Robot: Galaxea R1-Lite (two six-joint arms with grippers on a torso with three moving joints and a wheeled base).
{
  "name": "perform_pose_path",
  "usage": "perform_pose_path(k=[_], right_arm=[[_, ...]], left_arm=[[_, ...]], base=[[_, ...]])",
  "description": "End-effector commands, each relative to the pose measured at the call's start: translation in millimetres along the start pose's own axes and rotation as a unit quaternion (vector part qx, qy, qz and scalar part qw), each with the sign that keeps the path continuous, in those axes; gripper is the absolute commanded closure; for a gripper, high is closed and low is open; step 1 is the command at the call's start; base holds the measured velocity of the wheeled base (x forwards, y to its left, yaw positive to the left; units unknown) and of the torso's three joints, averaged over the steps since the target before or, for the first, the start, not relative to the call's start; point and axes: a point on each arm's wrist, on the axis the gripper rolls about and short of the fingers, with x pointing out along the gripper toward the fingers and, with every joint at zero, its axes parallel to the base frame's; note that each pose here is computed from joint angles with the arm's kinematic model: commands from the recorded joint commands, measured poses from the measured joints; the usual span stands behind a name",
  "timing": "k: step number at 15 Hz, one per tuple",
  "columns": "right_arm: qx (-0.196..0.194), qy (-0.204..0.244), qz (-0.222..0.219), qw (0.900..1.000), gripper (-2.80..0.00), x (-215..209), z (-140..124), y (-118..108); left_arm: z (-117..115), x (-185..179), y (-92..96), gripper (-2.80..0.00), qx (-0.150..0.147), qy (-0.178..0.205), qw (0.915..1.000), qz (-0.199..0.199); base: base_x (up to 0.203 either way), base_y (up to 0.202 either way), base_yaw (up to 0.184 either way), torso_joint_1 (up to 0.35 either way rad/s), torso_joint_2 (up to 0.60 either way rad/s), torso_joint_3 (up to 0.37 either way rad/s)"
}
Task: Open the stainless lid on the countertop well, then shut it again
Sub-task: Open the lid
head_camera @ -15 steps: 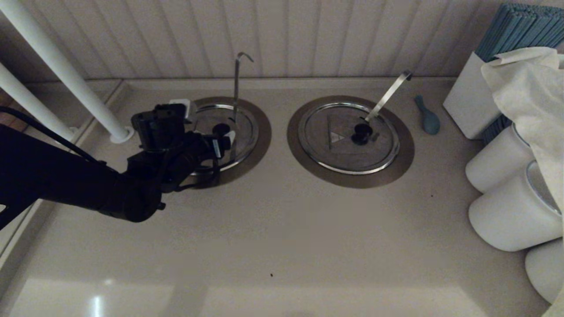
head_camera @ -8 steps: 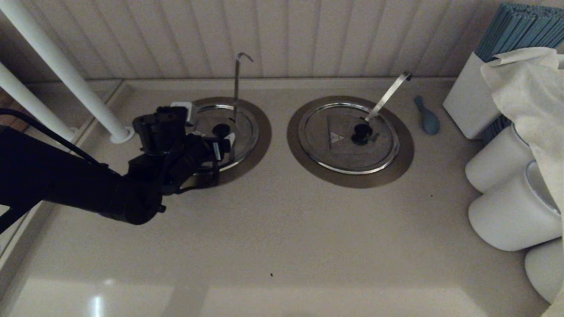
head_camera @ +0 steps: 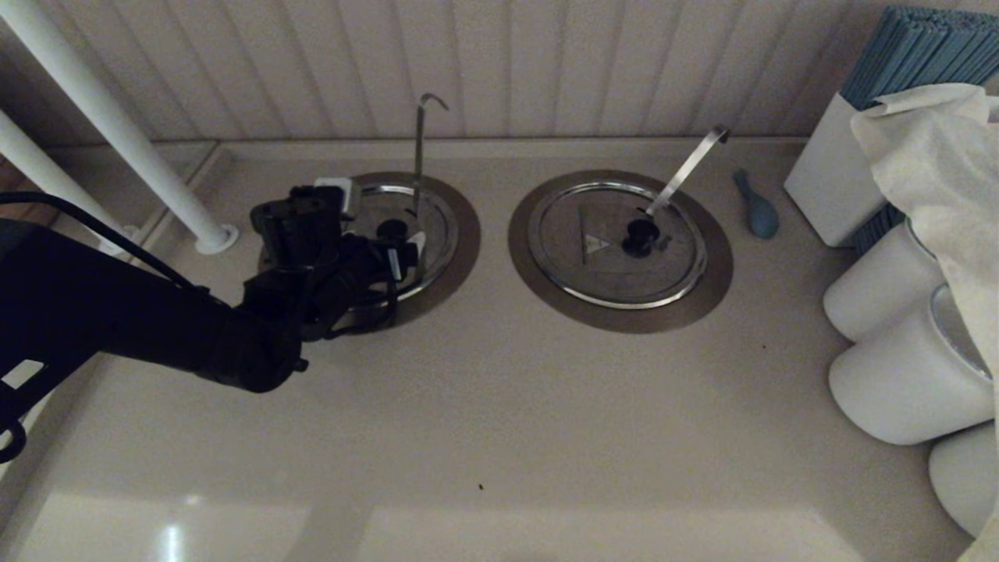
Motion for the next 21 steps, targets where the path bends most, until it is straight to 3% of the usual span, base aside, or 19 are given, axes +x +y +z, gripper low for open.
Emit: perform_pose_path(k=[1,5,7,10,18,21], right_arm=[[0.000,0.001,0.000,1.000,-2.80,0.1,0.0,0.0],[0.000,0.001,0.000,1.000,-2.80,0.1,0.0,0.0],[0.000,0.001,0.000,1.000,-2.80,0.1,0.0,0.0],[0.000,0.001,0.000,1.000,-2.80,0.1,0.0,0.0],[0.000,0.001,0.000,1.000,-2.80,0.1,0.0,0.0],[0.000,0.001,0.000,1.000,-2.80,0.1,0.0,0.0]], left_arm=[[0.1,0.4,1.0,-2.80,0.001,-0.002,1.0000,0.004],[1.6,0.9,1.8,-2.80,0.039,-0.024,0.9985,0.030],[3.2,3.3,1.6,-2.80,0.040,-0.057,0.9971,0.032],[9.2,1.6,2.9,-2.80,0.038,-0.069,0.9963,0.034],[11.6,0.2,9.8,-2.80,0.037,-0.070,0.9961,0.039],[-1.4,2.0,3.7,-2.80,0.040,-0.052,0.9974,0.028]], base=[[0.000,0.000,0.000,0.000,0.00,0.000],[0.000,0.000,0.000,0.000,0.00,0.000],[0.000,0.000,0.000,0.000,0.00,0.000],[0.000,0.000,0.000,0.000,0.00,0.000],[0.000,0.000,0.000,0.000,0.00,0.000],[0.000,0.000,0.000,0.000,0.00,0.000]])
